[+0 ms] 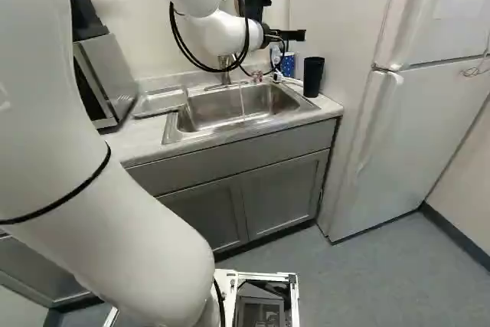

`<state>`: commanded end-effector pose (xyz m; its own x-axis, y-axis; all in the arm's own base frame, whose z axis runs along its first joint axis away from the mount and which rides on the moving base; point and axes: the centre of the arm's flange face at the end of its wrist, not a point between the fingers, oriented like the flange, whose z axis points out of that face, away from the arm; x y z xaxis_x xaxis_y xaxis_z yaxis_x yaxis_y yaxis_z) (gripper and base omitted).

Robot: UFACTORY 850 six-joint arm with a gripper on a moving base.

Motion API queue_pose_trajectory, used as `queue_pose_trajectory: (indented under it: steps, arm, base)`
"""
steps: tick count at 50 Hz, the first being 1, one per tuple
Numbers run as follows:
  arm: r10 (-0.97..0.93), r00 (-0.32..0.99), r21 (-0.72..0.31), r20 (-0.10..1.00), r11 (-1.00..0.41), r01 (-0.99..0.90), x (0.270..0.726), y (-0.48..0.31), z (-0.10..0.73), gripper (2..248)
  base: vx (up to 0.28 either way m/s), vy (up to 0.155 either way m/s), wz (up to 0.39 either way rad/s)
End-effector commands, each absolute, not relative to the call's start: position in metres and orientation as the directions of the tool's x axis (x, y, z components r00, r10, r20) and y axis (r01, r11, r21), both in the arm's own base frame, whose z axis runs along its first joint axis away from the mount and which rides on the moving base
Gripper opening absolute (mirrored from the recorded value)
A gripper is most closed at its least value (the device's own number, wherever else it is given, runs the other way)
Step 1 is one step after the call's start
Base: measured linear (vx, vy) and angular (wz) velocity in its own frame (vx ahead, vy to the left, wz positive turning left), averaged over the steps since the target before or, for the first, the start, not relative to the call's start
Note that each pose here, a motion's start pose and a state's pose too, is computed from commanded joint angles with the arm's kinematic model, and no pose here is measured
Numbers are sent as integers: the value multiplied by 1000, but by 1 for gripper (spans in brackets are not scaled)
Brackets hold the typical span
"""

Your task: Rinse the cup and place it in the tray

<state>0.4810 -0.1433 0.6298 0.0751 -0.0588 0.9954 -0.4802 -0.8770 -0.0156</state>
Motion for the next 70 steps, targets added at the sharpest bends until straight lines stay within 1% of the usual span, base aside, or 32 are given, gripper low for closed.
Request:
queue_pose_trajectory:
  steps: [50,70]
  arm:
    - [-123,34,-78,992,-800,-595,477,-151,584,247]
    - [-122,9,-88,993,-763,-641,474,-153,566,247]
  base:
    - [0,0,0]
    - [0,0,0]
